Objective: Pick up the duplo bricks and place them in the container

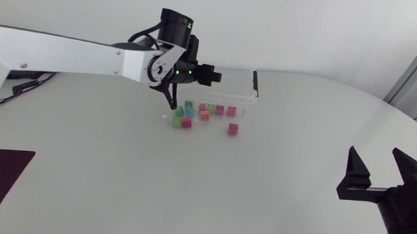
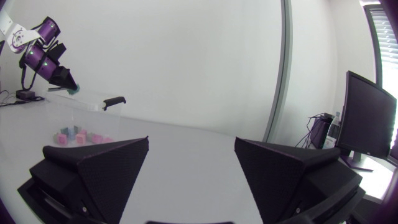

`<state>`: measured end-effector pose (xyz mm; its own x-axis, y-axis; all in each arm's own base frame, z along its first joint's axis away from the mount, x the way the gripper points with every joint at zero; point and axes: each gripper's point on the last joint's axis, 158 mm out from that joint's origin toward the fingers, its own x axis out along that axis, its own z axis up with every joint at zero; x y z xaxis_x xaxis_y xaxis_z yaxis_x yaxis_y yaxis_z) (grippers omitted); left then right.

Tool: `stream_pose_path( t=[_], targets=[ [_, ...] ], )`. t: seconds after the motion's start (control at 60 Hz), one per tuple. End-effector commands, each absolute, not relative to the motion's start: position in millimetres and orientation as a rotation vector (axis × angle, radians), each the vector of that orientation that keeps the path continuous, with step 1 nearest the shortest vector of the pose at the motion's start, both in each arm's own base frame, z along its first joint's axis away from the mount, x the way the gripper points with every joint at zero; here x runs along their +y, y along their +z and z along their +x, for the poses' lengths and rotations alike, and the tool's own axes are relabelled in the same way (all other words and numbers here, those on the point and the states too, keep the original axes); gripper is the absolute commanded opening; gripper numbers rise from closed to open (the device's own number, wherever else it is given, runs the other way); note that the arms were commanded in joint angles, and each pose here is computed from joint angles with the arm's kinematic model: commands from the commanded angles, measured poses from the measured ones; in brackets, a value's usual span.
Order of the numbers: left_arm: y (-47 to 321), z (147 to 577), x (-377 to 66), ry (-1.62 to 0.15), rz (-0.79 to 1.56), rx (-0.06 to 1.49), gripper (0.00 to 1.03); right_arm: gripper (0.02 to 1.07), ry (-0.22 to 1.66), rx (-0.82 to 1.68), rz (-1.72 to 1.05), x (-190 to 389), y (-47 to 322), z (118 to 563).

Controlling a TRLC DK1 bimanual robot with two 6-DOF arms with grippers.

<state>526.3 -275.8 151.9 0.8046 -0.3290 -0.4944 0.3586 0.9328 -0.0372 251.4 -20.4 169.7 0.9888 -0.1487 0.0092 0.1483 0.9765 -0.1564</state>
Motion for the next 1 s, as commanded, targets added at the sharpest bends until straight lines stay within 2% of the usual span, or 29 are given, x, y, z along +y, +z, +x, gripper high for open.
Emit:
stream_pose_path(
  t=[0.0, 0.117, 0.217, 0.433, 0.483, 0.633, 0.867, 0.983],
  targets=[
    [166, 538, -288, -0.393, 0.101, 0.513, 1.0, 1.02, -0.144, 0.021, -0.142, -19, 160, 252],
    [181, 535, -282, -0.393, 0.124, 0.51, 1.0, 1.02, -0.144, 0.021, -0.142, -19, 160, 252],
    [209, 522, -267, -0.388, 0.154, 0.504, 1.0, 1.02, -0.144, 0.021, -0.142, -19, 160, 252],
    [261, 497, -212, -0.337, 0.186, 0.45, 1.0, 1.02, -0.144, 0.021, -0.142, -19, 160, 252],
    [272, 485, -186, -0.307, 0.194, 0.433, 1.0, 1.02, -0.144, 0.021, -0.142, -19, 160, 252],
    [273, 464, -138, -0.241, 0.205, 0.421, 1.0, 1.02, -0.144, 0.021, -0.142, -19, 160, 252],
    [276, 413, -60, -0.102, 0.173, 0.32, 1.0, 1.02, -0.144, 0.021, -0.142, -19, 160, 252],
    [278, 387, -38, -0.058, 0.169, 0.278, 0.99, 1.02, -0.144, 0.021, -0.142, -19, 160, 252]
  ],
)
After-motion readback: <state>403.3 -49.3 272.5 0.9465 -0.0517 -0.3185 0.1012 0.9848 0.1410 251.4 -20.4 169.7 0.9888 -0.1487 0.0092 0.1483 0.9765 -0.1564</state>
